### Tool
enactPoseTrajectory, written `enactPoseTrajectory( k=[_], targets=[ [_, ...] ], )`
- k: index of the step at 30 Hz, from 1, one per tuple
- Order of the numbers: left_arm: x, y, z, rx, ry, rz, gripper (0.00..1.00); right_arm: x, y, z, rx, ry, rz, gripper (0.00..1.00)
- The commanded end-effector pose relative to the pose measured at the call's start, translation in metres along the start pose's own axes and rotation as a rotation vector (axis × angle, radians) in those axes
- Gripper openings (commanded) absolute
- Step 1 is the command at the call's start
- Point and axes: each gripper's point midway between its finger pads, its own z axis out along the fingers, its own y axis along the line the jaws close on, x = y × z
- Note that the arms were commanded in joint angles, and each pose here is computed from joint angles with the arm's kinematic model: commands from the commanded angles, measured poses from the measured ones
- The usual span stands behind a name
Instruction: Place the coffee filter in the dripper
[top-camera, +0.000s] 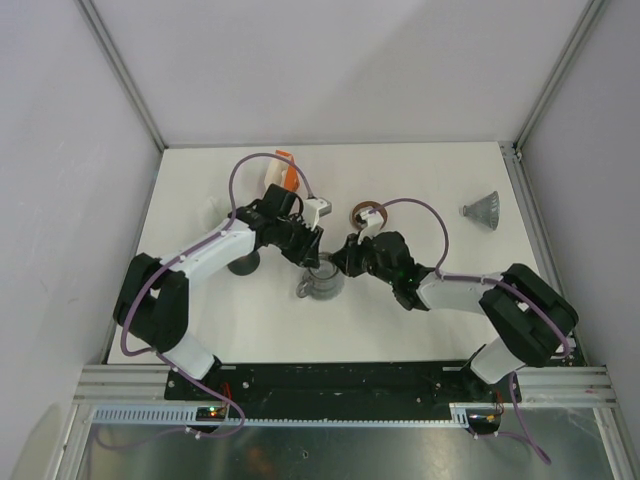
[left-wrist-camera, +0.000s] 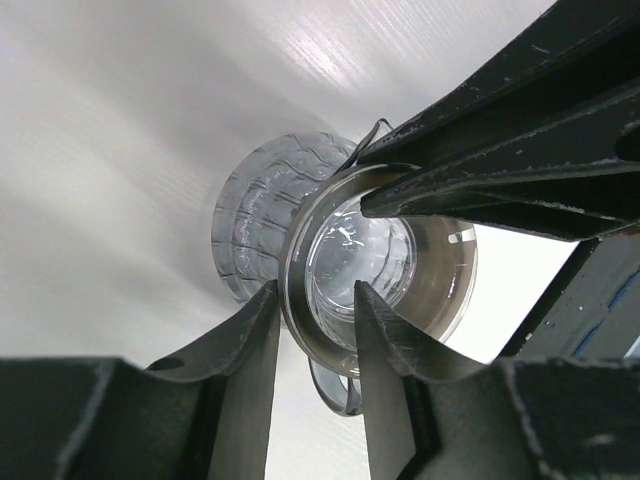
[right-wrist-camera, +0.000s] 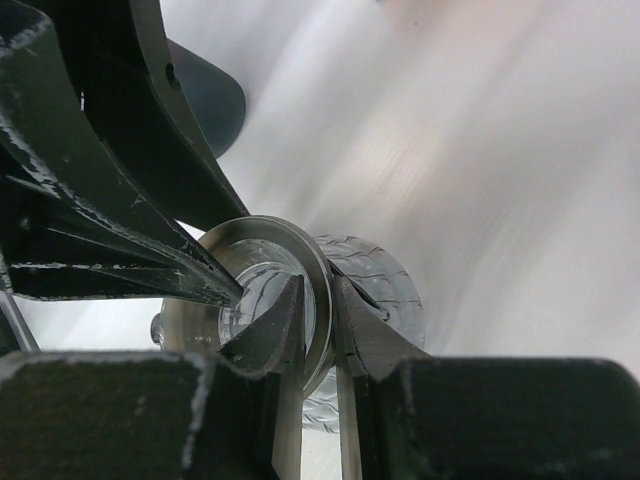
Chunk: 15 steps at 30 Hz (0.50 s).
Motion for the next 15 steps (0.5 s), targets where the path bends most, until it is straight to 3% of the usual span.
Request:
enactPoseTrajectory(
  k=[1, 15],
  targets=[
    [-0.029, -0.028, -0.012, 0.12, -0.075, 0.038, 0.39, 0.148, -0.091, -0.069, 0.357, 0.529, -0.046, 0.0],
    [-0.032, -0.011, -0.01, 0.07, -0.075, 0.037, 0.41, 0.103, -0.049, -0.06, 0.262, 0.415, -0.115, 0.0]
  ],
)
